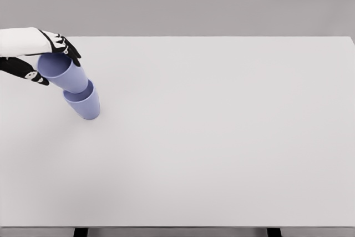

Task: Place the right cup on the left cup with left arm

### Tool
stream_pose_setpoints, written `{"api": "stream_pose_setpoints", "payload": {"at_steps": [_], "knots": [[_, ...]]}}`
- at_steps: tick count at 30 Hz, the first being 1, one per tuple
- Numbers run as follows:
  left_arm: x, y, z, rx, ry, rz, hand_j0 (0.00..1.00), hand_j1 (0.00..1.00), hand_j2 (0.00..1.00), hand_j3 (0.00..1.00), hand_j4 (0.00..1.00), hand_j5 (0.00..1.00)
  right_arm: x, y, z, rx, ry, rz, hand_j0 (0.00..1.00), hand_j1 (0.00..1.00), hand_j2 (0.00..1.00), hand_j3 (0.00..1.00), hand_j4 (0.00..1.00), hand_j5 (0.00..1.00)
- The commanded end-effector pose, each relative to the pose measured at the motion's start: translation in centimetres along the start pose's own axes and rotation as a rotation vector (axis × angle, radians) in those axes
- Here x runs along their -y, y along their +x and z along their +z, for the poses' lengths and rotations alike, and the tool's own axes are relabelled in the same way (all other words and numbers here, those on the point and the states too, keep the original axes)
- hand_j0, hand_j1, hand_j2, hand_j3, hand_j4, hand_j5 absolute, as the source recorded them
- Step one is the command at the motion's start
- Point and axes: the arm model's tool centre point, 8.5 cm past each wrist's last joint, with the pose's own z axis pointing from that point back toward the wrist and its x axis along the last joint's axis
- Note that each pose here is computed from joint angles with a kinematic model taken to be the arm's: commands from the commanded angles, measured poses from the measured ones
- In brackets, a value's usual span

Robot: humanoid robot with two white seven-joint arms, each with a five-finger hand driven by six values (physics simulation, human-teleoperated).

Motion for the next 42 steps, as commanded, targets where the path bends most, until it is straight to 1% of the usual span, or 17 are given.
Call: {"api": "stream_pose_setpoints", "payload": {"at_steps": [1,6,7,13,17,23,34,35,36,37,39,42], "knots": [[-0.2,-0.2,-0.1,-0.001,0.008,0.006,0.62,0.62,0.62,0.62,0.62,0.62,0.0,0.0,0.0,0.000,0.000,0.000,1.00,1.00,1.00,1.00,1.00,1.00],[0.2,-0.3,-0.2,-0.002,0.003,0.014,0.62,0.62,0.62,0.62,0.62,0.62,0.0,0.0,0.0,-0.001,0.001,0.001,1.00,1.00,1.00,1.00,1.00,1.00],[0.5,-0.3,-0.3,-0.003,-0.001,0.021,0.62,0.62,0.62,0.62,0.62,0.62,0.0,0.0,0.0,0.001,0.000,-0.001,1.00,1.00,1.00,1.00,1.00,1.00],[0.7,-0.4,-0.3,-0.002,-0.003,0.024,0.62,0.62,0.62,0.62,0.62,0.62,0.0,0.0,0.0,0.000,0.000,0.000,1.00,1.00,1.00,1.00,1.00,1.00],[1.2,-0.4,-0.4,-0.002,-0.009,0.033,0.62,0.62,0.62,0.62,0.62,0.62,0.0,0.0,0.0,0.000,0.000,0.000,1.00,1.00,1.00,1.00,1.00,1.00],[1.1,-0.4,-1.0,0.006,-0.009,0.033,0.62,0.62,0.62,0.62,0.62,0.62,0.0,0.0,0.0,0.001,0.000,0.002,1.00,1.00,1.00,1.00,1.00,1.00],[1.3,-1.1,-0.9,-0.010,-0.008,0.041,0.63,0.63,0.63,0.63,0.63,0.63,0.0,0.0,0.0,0.000,-0.001,0.000,1.00,1.00,1.00,1.00,1.00,1.00],[1.3,-1.0,-1.0,-0.008,-0.006,0.042,0.73,0.73,0.73,0.73,0.73,0.73,0.0,0.0,0.0,-0.001,0.001,0.001,1.00,1.00,1.00,1.00,1.00,1.00],[1.3,-1.0,-1.0,-0.008,-0.006,0.042,0.76,0.76,0.76,0.76,0.76,0.76,0.0,0.0,0.0,0.000,0.000,0.000,1.00,1.00,1.00,1.00,1.00,1.00],[1.3,-1.0,-1.0,-0.008,-0.005,0.042,0.85,0.85,0.85,0.85,0.85,0.85,0.0,0.0,0.0,0.000,0.000,0.000,1.00,1.00,1.00,1.00,1.00,1.00],[1.4,-1.1,-0.9,-0.011,-0.006,0.039,0.96,0.96,0.96,0.96,0.96,0.96,0.0,0.0,0.0,0.000,0.000,0.000,1.00,1.00,1.00,1.00,1.00,1.00],[1.6,-1.1,-0.9,-0.011,-0.009,0.042,1.00,1.00,1.00,1.00,1.00,1.00,0.0,0.0,0.0,0.000,0.000,-0.001,1.00,1.00,1.00,1.00,1.00,1.00]]}}
